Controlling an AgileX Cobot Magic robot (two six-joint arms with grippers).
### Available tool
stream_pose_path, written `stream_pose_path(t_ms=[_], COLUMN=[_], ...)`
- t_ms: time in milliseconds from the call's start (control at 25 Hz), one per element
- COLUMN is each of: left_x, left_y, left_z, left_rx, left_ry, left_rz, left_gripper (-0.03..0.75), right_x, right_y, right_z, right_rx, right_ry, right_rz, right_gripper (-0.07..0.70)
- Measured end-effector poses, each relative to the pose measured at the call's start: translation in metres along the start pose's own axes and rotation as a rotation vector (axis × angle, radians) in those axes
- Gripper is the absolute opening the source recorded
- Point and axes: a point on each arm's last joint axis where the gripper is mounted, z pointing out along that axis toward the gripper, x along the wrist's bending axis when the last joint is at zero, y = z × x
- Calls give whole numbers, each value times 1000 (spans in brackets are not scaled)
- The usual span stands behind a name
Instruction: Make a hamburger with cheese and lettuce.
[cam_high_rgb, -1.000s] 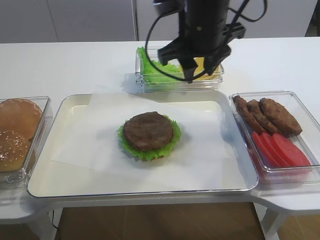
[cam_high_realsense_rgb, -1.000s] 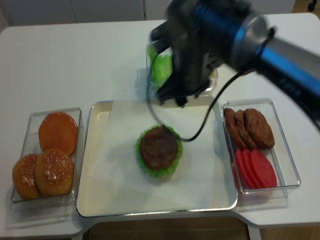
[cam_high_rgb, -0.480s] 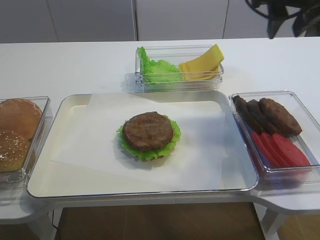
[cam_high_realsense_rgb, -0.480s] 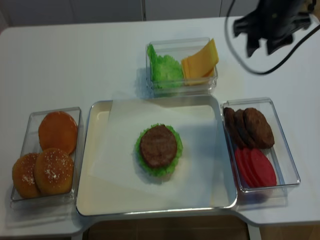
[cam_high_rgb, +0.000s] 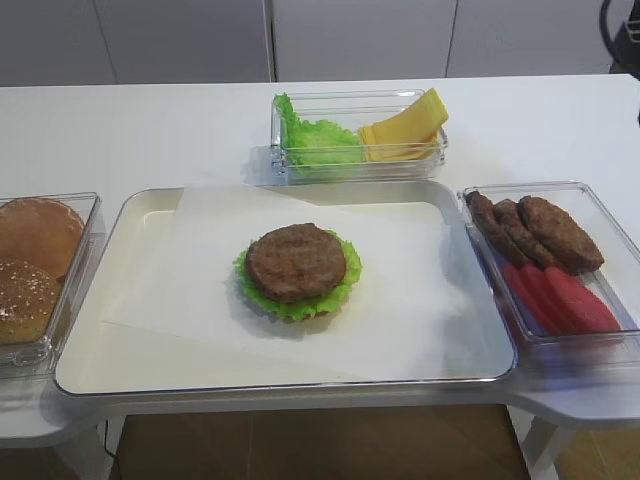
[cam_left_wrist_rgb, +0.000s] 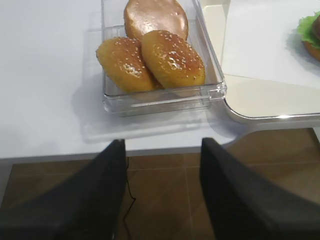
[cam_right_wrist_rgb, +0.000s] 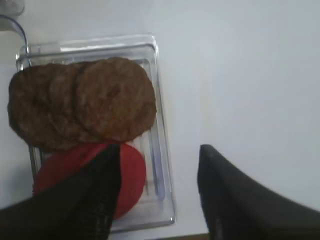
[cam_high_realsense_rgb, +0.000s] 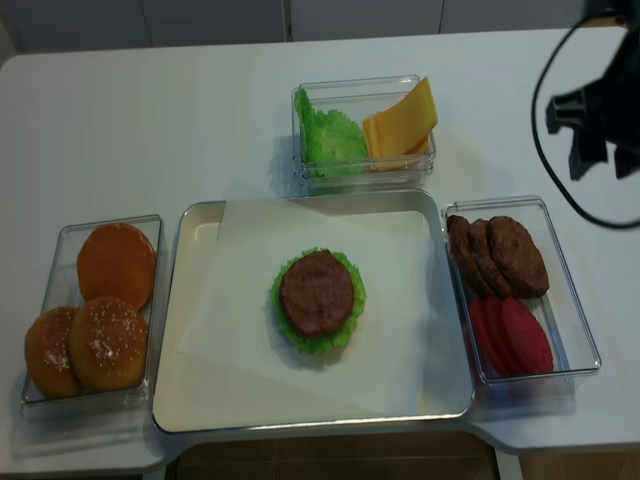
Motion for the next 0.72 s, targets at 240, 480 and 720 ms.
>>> stream_pose_path(t_ms=[240, 480, 720], left_x=[0, 0, 0], left_y=[0, 0, 0], left_z=[0, 0, 0], left_rx=[0, 0, 0], left_ry=[0, 0, 0], left_rz=[0, 0, 0], left_gripper=[358, 358, 358], right_x=[-6, -15, -18], right_y=[-57, -118, -166], right_z=[-31, -62, -71], right_rx=[-50, -159, -231], right_ry=[37, 60, 103], right_rz=[-2, -20, -16], right_gripper=[375, 375, 375])
